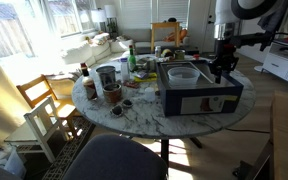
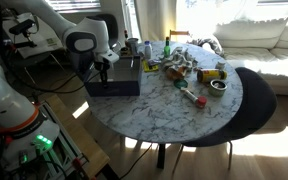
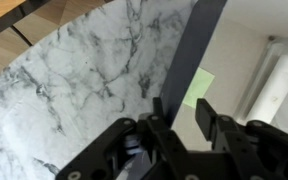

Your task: Move the blue box to the left

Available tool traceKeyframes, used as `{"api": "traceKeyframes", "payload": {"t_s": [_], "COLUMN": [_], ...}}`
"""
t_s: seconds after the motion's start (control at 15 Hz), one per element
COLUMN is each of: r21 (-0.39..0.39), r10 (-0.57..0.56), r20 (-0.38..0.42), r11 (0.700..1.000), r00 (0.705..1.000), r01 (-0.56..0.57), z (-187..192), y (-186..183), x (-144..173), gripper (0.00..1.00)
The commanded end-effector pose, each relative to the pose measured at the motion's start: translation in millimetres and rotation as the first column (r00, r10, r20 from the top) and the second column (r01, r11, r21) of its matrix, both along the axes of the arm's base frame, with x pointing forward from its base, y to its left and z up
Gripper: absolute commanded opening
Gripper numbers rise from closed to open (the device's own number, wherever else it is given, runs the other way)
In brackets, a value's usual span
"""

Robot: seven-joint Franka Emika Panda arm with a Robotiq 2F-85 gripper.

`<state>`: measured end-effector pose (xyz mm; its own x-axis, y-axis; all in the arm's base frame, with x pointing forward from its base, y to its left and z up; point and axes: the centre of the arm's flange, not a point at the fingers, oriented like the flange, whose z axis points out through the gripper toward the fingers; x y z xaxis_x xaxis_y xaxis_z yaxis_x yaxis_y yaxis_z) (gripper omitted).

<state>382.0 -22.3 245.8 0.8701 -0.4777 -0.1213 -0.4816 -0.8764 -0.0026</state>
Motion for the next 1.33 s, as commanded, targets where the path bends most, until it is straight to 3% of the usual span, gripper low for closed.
{"api": "traceKeyframes", "payload": {"t_s": [0.0,0.27,0.47,0.6,0.87,1.0,1.07,1.27], "r21": [0.089,0.12,0.097,-0.004,-0.123,-0.17,-0.122,-0.147], "r10": [0.022,0.089,0.117,0.023,-0.08,-0.117,-0.081,-0.1], "r20": [0.046,0.063,0.093,0.141,0.3,0.382,0.341,0.383], "r11": [0.996,0.988,0.987,1.0,0.985,0.966,0.984,0.975], "r00": [0.999,0.994,0.989,0.99,0.951,0.917,0.937,0.918], "r01": [-0.026,-0.097,-0.126,-0.023,0.122,0.194,0.129,0.168], "z": [47,101,134,156,211,222,222,230], "y": [-8,-42,-93,-130,-186,-204,-192,-202], "x": [-20,-32,-41,-48,-57,-55,-55,-57], "gripper": [0.72,0.99,1.0,1.0,1.0,1.0,1.0,1.0]}}
